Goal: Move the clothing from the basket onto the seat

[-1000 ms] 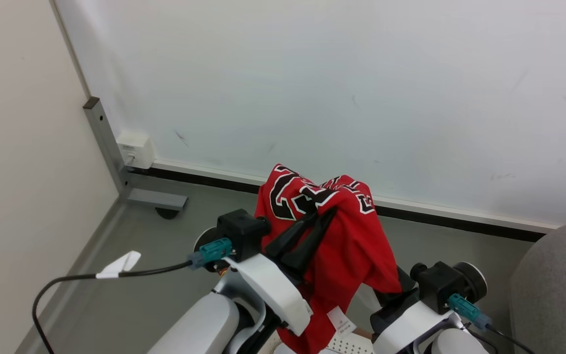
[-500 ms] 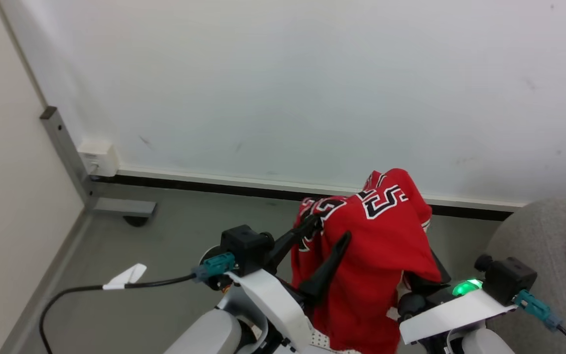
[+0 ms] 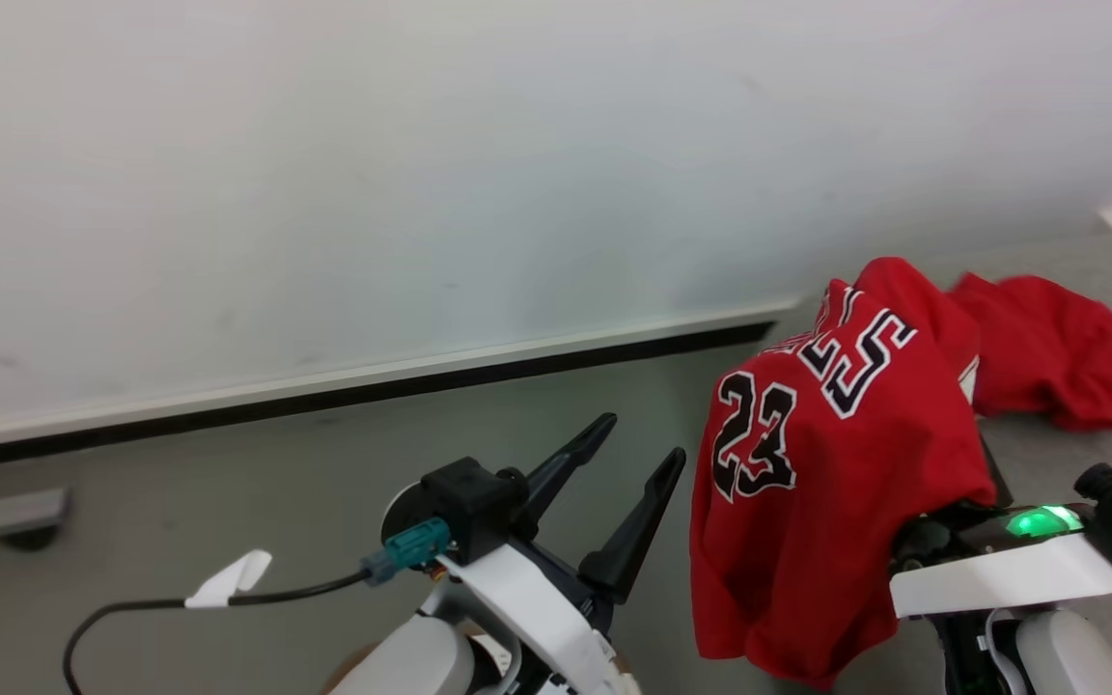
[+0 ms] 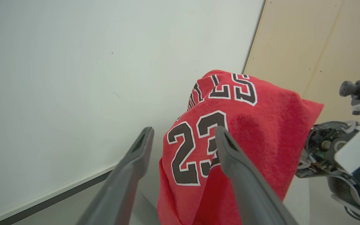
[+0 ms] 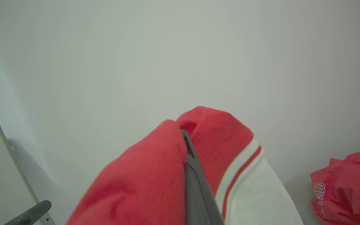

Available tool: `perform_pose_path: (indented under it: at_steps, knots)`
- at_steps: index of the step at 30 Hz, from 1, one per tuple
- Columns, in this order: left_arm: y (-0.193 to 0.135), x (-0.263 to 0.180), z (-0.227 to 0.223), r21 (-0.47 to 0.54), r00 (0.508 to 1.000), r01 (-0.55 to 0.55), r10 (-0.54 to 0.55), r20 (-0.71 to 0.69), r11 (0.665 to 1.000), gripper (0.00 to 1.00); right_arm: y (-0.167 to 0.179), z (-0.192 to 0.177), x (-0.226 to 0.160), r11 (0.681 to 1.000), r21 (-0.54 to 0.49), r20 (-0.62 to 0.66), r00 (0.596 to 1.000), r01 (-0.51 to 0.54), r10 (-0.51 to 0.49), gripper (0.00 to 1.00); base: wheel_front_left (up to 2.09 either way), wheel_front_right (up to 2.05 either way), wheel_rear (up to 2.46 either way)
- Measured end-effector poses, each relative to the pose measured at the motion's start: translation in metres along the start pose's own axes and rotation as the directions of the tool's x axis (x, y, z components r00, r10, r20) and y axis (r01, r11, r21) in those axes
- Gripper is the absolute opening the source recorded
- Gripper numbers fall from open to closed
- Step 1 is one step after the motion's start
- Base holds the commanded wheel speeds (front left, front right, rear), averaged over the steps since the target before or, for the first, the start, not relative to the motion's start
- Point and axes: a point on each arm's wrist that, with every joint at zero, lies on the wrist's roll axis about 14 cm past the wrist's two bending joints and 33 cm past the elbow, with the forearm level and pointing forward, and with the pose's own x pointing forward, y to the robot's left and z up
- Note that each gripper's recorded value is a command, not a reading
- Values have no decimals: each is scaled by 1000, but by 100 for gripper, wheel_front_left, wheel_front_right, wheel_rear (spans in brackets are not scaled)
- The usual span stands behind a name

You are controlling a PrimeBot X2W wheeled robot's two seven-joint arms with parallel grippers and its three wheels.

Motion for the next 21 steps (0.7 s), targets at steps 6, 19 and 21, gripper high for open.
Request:
perform_pose_path:
  at_steps: [6,19,21]
  knots:
    - [-33,29,-21,-11,990,138,-138,-21,990,100,-52,45,-36,983,-74,99,982,166,-159,0,0,0,0]
    - [-92,66,-73,-113,918,378,-387,-80,919,100,-114,107,-101,879,-179,260,883,442,-391,0,0,0,0]
    - [-94,68,-78,-121,913,387,-398,-87,914,100,-117,107,-103,872,-183,260,878,453,-402,0,0,0,0]
